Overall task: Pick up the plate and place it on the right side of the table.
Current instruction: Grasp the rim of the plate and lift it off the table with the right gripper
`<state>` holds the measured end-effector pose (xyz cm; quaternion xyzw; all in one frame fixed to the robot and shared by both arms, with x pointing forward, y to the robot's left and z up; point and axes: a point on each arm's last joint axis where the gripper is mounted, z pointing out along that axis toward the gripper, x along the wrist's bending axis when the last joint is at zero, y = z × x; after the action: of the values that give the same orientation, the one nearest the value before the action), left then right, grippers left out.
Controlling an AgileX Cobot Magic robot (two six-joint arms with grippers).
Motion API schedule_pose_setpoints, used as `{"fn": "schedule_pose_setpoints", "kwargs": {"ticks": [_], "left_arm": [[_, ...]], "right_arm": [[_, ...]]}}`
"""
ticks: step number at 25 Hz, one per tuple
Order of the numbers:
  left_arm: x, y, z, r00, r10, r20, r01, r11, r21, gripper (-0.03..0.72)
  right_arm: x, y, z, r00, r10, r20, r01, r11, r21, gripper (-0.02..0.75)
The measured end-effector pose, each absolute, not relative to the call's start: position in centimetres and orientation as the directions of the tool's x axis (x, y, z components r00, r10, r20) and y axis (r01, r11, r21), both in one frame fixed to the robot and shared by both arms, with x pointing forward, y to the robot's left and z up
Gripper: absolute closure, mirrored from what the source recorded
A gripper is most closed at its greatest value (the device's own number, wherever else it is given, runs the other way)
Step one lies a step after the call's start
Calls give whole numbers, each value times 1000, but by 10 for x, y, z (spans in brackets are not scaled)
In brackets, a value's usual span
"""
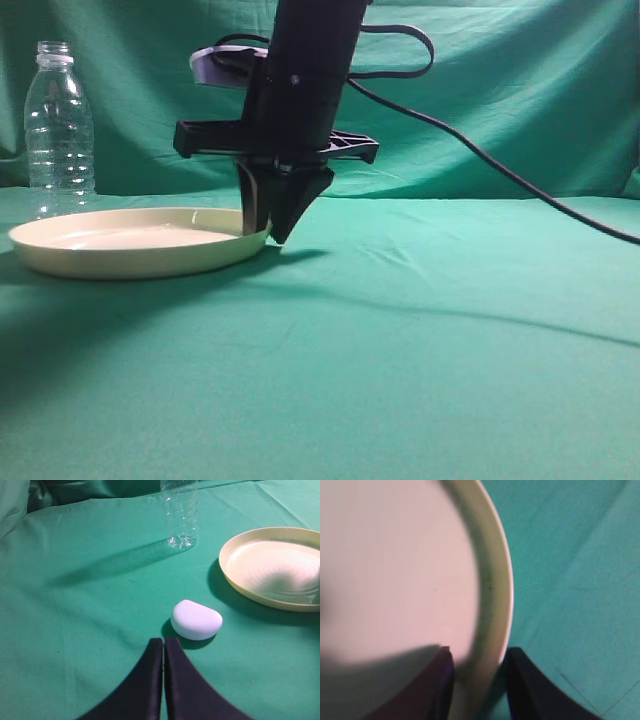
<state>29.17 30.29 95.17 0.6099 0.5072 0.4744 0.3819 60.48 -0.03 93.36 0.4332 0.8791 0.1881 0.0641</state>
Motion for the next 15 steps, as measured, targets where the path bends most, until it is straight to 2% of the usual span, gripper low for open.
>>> {"fn": "schedule_pose_setpoints", "kwargs": {"ticks": [4,5,7,8,12,15], "left_arm": [[292,303,952,36,981,191,256,-194,947,688],[292,303,952,36,981,191,256,-194,947,688],[292,303,952,36,981,191,256,-194,947,688],[292,303,952,36,981,191,256,-194,947,688],[292,303,952,36,981,191,256,-194,947,688],[292,303,952,36,981,191,256,-194,947,688]], "right_arm": [[607,1,935,-606,794,53,741,540,399,661],[607,1,937,-599,799,55,746,531,402,679],[608,0,940,-576,816,53,764,514,390,662],[609,-1,946,-571,820,37,765,515,387,738],[608,-14,981,-564,823,-71,747,544,381,738],[605,-37,1019,-535,836,-119,753,536,383,738]]}}
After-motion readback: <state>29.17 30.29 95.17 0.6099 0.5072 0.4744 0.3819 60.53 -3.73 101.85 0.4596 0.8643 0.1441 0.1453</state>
